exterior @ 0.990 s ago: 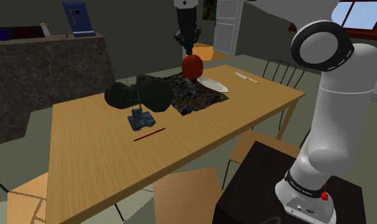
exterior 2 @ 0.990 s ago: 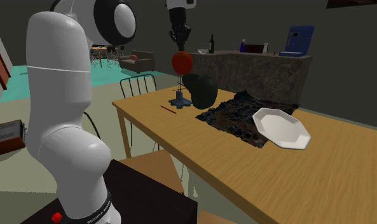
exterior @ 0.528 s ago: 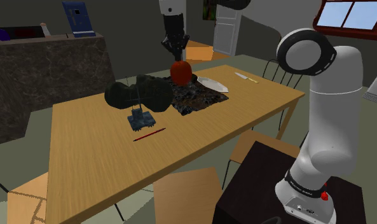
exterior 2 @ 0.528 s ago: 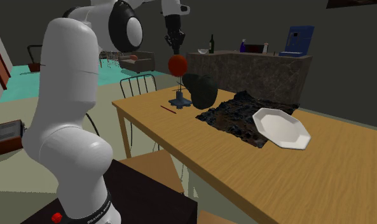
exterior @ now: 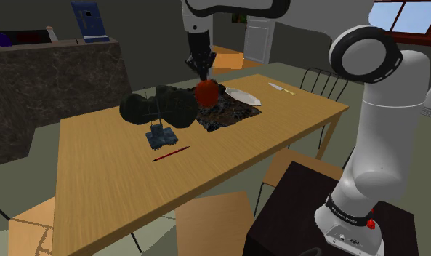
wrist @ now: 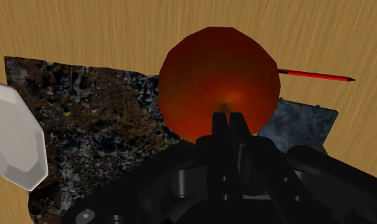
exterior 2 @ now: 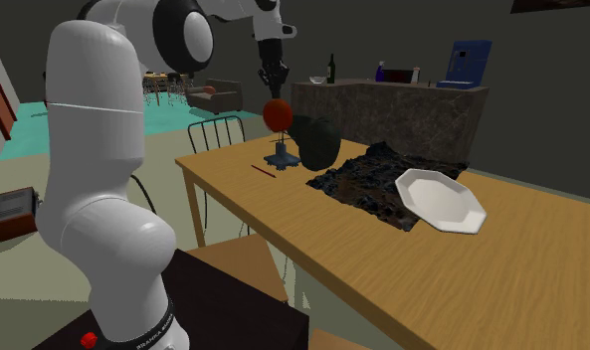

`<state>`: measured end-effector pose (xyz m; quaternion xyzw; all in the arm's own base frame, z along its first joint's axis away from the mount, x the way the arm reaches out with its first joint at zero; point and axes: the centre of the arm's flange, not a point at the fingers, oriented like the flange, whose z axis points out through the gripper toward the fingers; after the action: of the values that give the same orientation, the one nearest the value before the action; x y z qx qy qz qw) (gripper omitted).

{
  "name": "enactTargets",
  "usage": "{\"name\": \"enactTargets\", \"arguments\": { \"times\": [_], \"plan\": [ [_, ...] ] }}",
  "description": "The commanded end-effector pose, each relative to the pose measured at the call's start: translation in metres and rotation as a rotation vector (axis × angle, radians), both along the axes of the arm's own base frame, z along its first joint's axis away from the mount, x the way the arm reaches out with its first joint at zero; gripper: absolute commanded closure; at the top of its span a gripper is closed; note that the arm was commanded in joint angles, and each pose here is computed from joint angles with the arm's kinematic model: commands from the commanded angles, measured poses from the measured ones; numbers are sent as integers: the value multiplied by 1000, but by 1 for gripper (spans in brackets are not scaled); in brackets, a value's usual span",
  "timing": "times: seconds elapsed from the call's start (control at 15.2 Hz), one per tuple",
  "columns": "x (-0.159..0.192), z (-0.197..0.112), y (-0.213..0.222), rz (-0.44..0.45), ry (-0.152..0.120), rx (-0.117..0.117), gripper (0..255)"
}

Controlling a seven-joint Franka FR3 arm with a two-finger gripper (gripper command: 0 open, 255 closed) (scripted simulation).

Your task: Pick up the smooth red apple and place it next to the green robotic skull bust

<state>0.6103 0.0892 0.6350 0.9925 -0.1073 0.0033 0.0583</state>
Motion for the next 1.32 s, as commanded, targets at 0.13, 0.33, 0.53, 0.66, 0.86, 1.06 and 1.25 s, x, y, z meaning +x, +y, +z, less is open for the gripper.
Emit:
{"name": "enactTargets", "arguments": {
  "times": [0.13, 0.33, 0.53, 0.66, 0.86, 1.06, 1.25],
  "plan": [
    [0, -21, -1, 0, -1, 0, 255],
    [0, -37, -1, 0, -1, 0, 255],
    [0, -53, -1, 0, -1, 0, 255],
    [0, -64, -1, 0, -1, 0, 255],
    [0, -79, -1, 0, -1, 0, 255],
    [0, -95, -1, 0, -1, 0, 255],
    [0, -111, -1, 0, -1, 0, 255]
  ]
}}
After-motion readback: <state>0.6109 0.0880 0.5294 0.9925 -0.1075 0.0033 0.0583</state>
